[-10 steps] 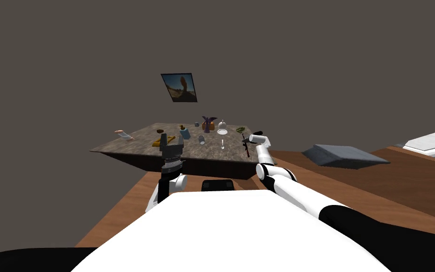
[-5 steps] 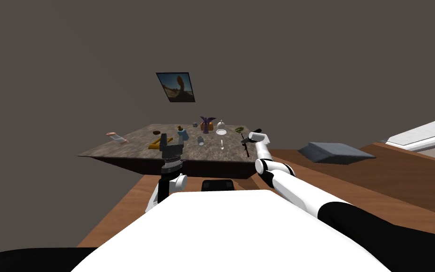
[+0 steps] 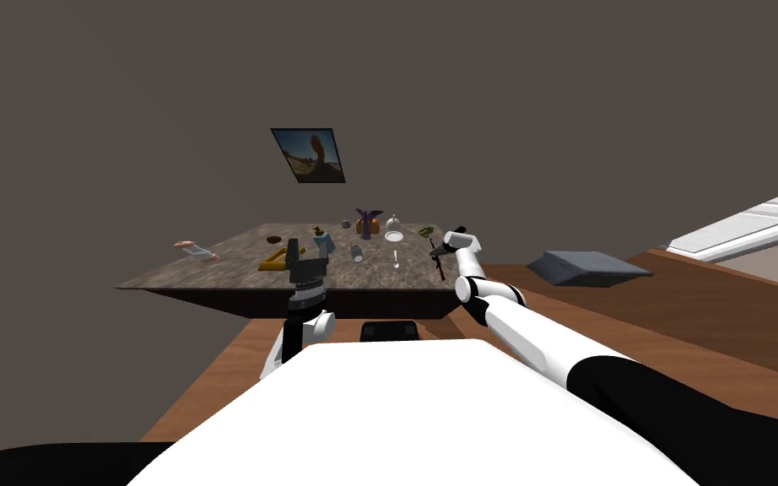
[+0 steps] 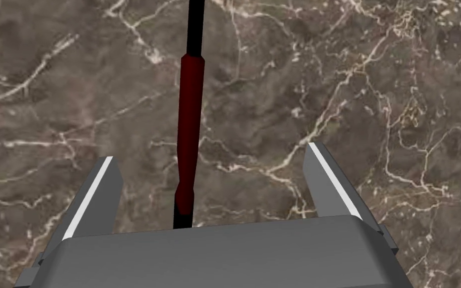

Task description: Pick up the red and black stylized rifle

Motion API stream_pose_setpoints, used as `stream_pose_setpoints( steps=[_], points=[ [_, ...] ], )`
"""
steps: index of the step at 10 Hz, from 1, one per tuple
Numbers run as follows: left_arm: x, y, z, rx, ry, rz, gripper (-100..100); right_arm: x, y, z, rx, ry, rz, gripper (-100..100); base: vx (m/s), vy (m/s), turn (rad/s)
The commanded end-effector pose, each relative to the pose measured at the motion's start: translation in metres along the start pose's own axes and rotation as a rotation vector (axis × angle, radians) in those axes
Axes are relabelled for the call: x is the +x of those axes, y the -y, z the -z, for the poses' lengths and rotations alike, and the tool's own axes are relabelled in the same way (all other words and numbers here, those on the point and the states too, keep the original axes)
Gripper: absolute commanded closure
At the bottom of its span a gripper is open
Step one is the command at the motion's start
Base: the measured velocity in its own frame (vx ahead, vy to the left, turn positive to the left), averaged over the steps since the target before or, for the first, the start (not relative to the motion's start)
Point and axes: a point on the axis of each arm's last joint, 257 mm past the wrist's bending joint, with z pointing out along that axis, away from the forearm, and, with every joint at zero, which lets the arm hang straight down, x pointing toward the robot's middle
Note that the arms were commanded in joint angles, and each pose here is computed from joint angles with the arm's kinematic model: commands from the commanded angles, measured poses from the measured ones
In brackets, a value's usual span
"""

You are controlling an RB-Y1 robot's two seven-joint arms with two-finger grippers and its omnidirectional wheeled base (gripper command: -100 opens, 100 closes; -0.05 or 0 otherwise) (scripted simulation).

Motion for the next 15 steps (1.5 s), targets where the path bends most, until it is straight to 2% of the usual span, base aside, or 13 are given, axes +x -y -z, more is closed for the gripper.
stream_pose_setpoints(
  steps=[1, 7, 9, 10, 11, 13, 14, 15],
  points=[
    [0.0, 0.0, 0.0, 0.0, 0.0, 0.0, 0, -0.004, 0.004, 0.002, 0.017, 0.028, -0.017, -100, 0.019, 0.015, -0.031],
    [0.0, 0.0, 0.0, 0.0, 0.0, 0.0, 0, -0.017, 0.023, 0.015, 0.099, 0.174, -0.111, -100, 0.018, 0.016, -0.061],
    [0.0, 0.0, 0.0, 0.0, 0.0, 0.0, 0, -0.016, 0.023, 0.016, 0.101, 0.178, -0.113, -100, 0.007, 0.017, -0.023],
    [0.0, 0.0, 0.0, 0.0, 0.0, 0.0, 0, -0.017, 0.024, 0.016, 0.102, 0.182, -0.116, 0, 0.0, 0.0, 0.0],
    [0.0, 0.0, 0.0, 0.0, 0.0, 0.0, 0, -0.024, 0.025, 0.007, 0.104, 0.18, -0.112, -100, 0.031, 0.012, -0.028],
    [0.0, 0.0, 0.0, 0.0, 0.0, 0.0, 0, -0.032, 0.027, -0.001, 0.105, 0.18, -0.109, -100, 0.051, 0.013, -0.021],
    [0.0, 0.0, 0.0, 0.0, 0.0, 0.0, 0, -0.029, 0.026, 0.002, 0.105, 0.182, -0.11, -100, 0.024, 0.008, -0.003],
    [0.0, 0.0, 0.0, 0.0, 0.0, 0.0, 0, -0.029, 0.026, 0.001, 0.104, 0.18, -0.11, 100, 0.0, 0.0, 0.0]
  ],
)
